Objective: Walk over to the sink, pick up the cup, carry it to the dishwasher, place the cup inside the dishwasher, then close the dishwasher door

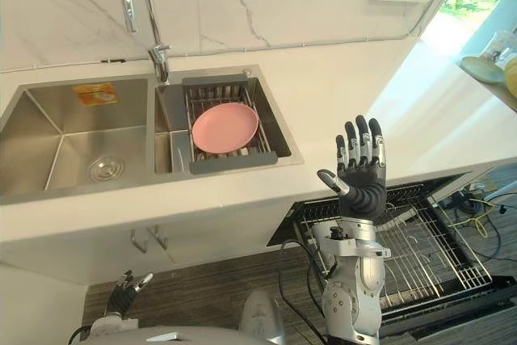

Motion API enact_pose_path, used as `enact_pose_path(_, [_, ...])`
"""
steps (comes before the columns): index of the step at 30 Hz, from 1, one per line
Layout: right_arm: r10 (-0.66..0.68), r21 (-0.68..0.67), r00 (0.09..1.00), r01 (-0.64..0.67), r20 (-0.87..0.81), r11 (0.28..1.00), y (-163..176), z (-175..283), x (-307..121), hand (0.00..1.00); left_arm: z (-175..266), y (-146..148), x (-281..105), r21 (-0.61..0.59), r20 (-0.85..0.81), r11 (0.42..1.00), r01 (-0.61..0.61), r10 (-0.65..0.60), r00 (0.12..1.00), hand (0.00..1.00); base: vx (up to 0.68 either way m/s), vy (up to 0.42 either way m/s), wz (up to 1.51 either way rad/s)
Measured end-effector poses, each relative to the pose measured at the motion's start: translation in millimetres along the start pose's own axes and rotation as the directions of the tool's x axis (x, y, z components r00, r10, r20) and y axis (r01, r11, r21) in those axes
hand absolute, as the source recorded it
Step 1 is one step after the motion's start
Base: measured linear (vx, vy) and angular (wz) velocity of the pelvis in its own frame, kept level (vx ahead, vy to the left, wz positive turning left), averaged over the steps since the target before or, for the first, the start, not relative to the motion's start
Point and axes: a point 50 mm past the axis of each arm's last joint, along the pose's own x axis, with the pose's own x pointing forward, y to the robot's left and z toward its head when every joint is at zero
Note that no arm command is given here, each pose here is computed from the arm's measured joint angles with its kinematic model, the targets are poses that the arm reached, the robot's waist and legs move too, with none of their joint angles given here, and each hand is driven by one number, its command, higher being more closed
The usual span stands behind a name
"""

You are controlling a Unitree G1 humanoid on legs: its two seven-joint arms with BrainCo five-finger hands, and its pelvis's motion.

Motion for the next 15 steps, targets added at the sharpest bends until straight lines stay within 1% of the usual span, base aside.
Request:
enact_pose_path(2, [0.003,0.000,1.000,-0.003,0.003,1.000,0,0,0,0.00,0,2,1,0.010,-0.010,1.000,0.000,0.001,1.000,0.00,0.24,-0.101,0.30])
enact_pose_path(4, [0.023,0.025,0.999,-0.024,0.030,0.999,1,3,-1,0.00,0,11,2,0.090,-0.014,0.996,-0.010,0.012,1.000,0.00,0.34,-0.218,0.27])
enact_pose_path(6, [0.063,0.012,0.997,-0.064,0.042,0.998,3,7,5,0.00,-6,7,1,0.129,-0.047,0.992,-0.017,0.023,0.999,0.00,0.35,-0.244,-0.16])
enact_pose_path(9, [0.086,-0.009,0.994,-0.086,0.066,0.996,4,13,12,0.00,-3,2,3,0.172,-0.030,0.984,-0.054,0.060,0.998,0.00,0.21,-0.165,-0.05])
enact_pose_path(13, [0.115,-0.002,0.992,-0.115,0.056,0.993,10,10,16,0.00,-6,4,1,0.189,-0.030,0.974,-0.121,0.129,0.991,0.00,0.07,-0.050,0.08])
enact_pose_path(15, [0.125,-0.014,0.991,-0.125,0.039,0.992,12,7,16,0.00,-7,6,1,0.194,-0.030,0.972,-0.133,0.141,0.990,0.00,-0.02,0.043,0.02])
